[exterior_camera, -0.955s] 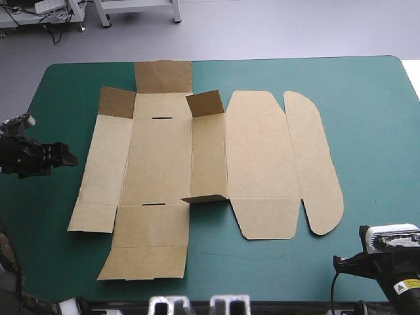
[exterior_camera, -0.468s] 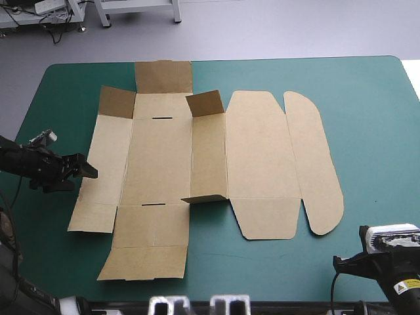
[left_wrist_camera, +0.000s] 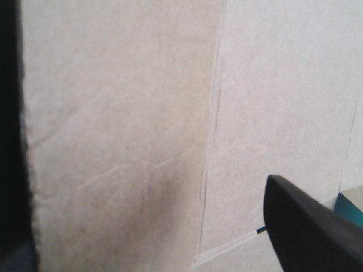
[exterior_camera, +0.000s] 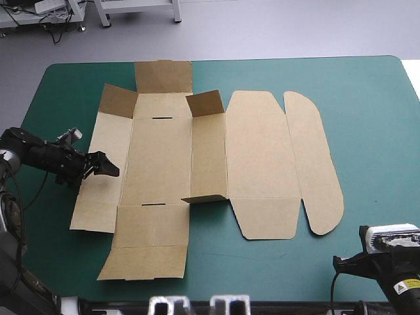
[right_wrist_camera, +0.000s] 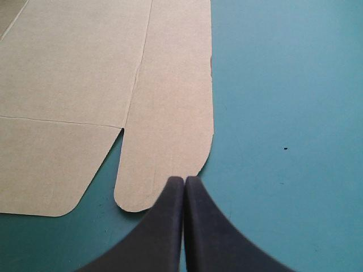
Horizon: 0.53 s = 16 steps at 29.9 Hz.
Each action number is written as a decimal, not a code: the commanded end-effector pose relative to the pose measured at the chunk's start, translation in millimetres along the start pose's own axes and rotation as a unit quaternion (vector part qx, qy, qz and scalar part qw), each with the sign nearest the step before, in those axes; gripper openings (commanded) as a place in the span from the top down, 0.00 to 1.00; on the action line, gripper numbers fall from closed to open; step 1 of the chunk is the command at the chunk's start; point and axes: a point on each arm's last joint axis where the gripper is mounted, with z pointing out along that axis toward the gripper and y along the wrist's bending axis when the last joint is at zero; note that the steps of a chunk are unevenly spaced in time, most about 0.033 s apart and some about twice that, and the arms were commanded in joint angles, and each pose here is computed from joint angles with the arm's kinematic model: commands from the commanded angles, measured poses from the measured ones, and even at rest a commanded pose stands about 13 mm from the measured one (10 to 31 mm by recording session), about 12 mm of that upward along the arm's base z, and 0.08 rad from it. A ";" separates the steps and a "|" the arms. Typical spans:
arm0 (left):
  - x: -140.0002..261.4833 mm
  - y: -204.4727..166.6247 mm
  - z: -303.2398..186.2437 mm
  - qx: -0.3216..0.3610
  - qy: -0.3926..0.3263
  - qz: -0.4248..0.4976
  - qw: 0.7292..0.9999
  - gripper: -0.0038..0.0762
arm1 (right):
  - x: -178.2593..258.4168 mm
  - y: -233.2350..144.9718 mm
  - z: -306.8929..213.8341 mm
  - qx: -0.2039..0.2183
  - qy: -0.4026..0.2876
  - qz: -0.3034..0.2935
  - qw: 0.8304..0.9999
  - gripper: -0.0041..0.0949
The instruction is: Fold the box
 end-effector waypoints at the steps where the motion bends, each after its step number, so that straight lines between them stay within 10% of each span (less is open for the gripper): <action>1: 3.1 -25.1 -9.2 0.036 0.013 0.026 0.999 0.28 | -13.2 -1.1 -3.5 0.004 -0.040 0.001 0.999 0.97; 11: 3.1 -27.4 -8.0 0.040 0.015 0.024 0.999 0.95 | -12.5 -1.0 -3.4 0.004 -0.036 0.000 0.999 0.97; 16: 2.7 -27.5 -8.5 0.039 0.015 0.013 0.999 0.96 | -12.4 -1.0 -3.4 0.003 -0.036 0.000 0.999 0.97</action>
